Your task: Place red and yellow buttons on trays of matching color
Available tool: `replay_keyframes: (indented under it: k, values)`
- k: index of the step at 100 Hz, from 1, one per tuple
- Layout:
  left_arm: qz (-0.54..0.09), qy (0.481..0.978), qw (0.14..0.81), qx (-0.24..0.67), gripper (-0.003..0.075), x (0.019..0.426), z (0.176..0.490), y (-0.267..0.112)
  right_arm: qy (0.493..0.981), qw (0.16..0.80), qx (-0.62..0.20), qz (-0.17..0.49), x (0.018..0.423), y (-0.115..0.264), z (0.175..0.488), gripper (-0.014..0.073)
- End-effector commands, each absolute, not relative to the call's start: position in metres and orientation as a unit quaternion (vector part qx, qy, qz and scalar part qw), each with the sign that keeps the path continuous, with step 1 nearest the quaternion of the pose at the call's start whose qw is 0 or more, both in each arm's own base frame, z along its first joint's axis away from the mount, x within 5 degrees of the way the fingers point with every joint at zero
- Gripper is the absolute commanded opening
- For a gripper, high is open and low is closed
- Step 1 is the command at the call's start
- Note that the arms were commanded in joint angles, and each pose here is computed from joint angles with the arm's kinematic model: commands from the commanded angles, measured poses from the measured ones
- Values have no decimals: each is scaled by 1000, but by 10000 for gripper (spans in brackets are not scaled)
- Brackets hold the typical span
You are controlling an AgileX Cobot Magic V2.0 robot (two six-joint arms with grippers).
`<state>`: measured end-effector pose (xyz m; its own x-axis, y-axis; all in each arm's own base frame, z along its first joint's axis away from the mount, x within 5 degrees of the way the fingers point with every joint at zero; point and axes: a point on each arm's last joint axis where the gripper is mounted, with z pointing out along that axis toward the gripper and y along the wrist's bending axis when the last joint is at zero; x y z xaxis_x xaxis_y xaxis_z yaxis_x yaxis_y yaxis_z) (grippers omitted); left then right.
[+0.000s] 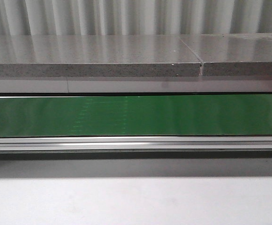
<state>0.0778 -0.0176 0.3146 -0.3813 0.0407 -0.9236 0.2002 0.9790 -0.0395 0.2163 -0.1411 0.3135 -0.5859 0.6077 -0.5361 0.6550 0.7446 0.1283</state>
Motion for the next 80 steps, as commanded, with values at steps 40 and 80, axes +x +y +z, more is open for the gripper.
replay_keyframes:
  k: [40, 80]
  values:
    - [-77, 800, 591, 69, -20, 80, 329, -18, 915, 370, 162, 9, 234, -43, 351, -66]
    - [-77, 800, 591, 69, -20, 80, 329, -18, 912, 407, 43, 40, 242, 11, 355, -66]
